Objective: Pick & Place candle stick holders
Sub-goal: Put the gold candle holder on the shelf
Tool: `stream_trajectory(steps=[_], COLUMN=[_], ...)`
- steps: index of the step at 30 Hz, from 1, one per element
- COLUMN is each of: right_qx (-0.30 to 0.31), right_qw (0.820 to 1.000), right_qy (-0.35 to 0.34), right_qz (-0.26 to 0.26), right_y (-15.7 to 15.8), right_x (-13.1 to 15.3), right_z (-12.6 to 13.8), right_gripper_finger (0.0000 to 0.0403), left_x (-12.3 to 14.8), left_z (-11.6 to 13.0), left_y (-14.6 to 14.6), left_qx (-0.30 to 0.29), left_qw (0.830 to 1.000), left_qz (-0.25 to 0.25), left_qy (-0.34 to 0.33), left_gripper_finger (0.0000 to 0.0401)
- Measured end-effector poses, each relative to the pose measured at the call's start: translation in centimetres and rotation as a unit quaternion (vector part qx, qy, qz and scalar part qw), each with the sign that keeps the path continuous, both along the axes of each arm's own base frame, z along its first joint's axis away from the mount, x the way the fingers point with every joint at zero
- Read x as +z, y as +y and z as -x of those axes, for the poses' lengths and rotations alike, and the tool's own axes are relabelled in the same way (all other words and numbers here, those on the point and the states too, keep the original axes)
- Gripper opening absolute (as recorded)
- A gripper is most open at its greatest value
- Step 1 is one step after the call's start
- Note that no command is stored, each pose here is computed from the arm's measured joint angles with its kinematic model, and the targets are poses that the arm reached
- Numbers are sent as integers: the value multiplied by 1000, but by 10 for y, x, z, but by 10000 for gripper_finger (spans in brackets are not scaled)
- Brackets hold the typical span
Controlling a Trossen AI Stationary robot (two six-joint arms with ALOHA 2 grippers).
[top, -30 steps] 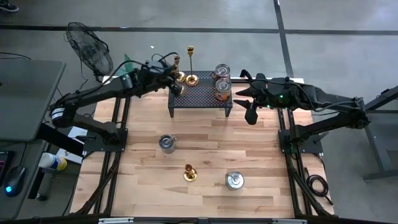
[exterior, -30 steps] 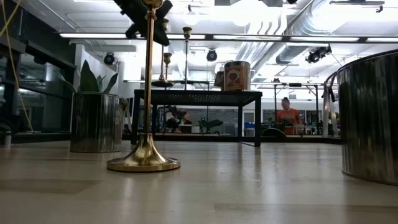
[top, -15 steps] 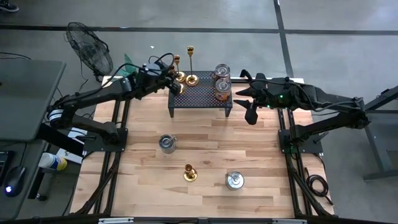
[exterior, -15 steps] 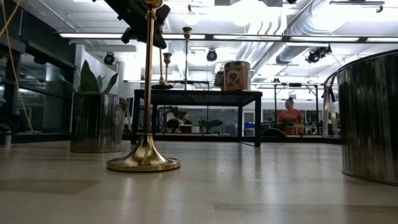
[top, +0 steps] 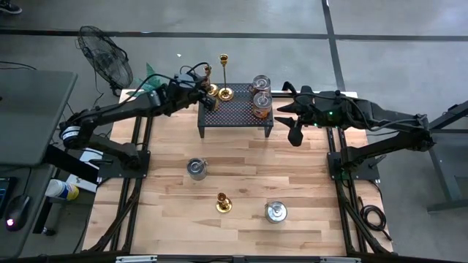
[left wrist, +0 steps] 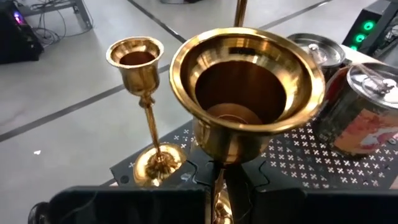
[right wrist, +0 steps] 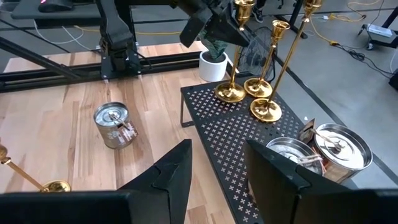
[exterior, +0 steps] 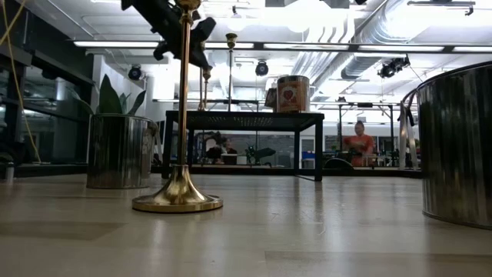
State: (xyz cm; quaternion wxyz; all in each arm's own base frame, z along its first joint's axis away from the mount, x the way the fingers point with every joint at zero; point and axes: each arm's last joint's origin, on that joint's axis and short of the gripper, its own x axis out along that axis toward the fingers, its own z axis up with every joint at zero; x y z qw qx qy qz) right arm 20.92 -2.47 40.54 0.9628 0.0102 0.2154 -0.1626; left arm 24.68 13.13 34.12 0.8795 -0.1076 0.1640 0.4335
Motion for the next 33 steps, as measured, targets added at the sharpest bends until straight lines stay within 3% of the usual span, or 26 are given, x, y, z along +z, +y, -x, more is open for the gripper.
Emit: stream_trajectory(steps=[21, 33], right_qx=[-3, -1], right_qw=[1000, 1000], right_qy=[-2, -2], right_qz=[-6, -7], right_y=[0, 0], right_x=[0, 0], right_z=[0, 0], right_gripper_finger=[140, 140], left_x=[-4, -4], left_z=[0, 0], left_y=[0, 0], left_qx=[10, 4], left_qw=[1000, 1000], left_qz=[14, 18], left_qy=[6, 7], left_gripper_finger=[8, 39])
